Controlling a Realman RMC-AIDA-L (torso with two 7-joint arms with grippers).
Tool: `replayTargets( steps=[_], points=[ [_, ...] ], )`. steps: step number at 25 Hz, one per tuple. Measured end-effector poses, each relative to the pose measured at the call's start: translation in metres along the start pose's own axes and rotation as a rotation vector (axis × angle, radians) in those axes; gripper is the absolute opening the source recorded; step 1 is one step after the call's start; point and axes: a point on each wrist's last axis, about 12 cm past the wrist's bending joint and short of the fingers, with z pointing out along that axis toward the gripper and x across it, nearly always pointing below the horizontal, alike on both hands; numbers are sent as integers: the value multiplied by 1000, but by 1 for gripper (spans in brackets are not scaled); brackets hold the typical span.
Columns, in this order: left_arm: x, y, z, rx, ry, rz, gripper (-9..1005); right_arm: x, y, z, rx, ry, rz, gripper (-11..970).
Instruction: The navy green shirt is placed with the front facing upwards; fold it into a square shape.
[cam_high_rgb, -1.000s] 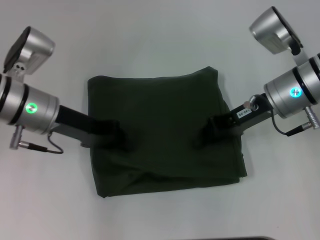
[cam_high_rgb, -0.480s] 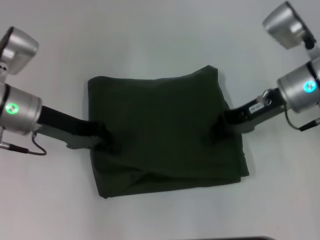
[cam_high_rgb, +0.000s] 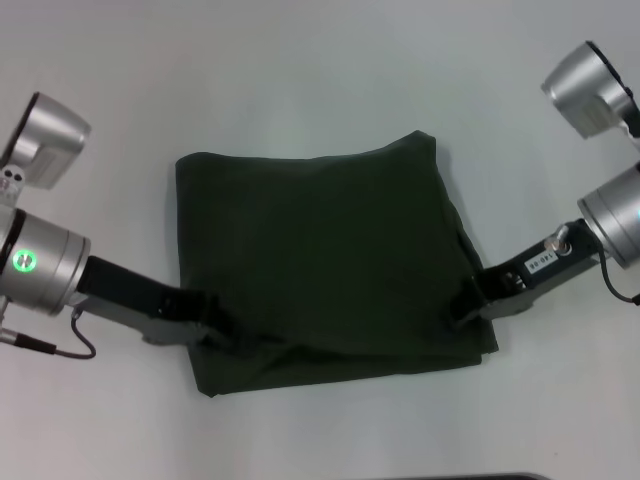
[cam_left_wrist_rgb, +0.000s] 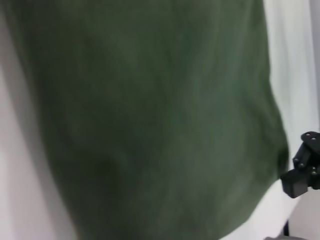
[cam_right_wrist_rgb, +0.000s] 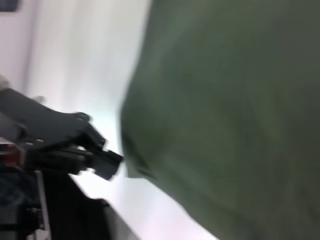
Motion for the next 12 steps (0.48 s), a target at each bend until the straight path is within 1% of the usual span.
replayTargets(
  steps=[3,4,7,12],
  points=[
    [1,4,4,-37,18,-7,61,3,-8,-2,38,-7,22,6],
    [1,6,5,-60,24,-10,61,3,-8,-2,38,-7,22,7],
    [1,10,7,-97,28,-22,61,3,-15,-3,91,-8,44,10],
    [-1,14,8,-125,21,-32,61,2,-18,-3,127,-12,52,15]
  ],
)
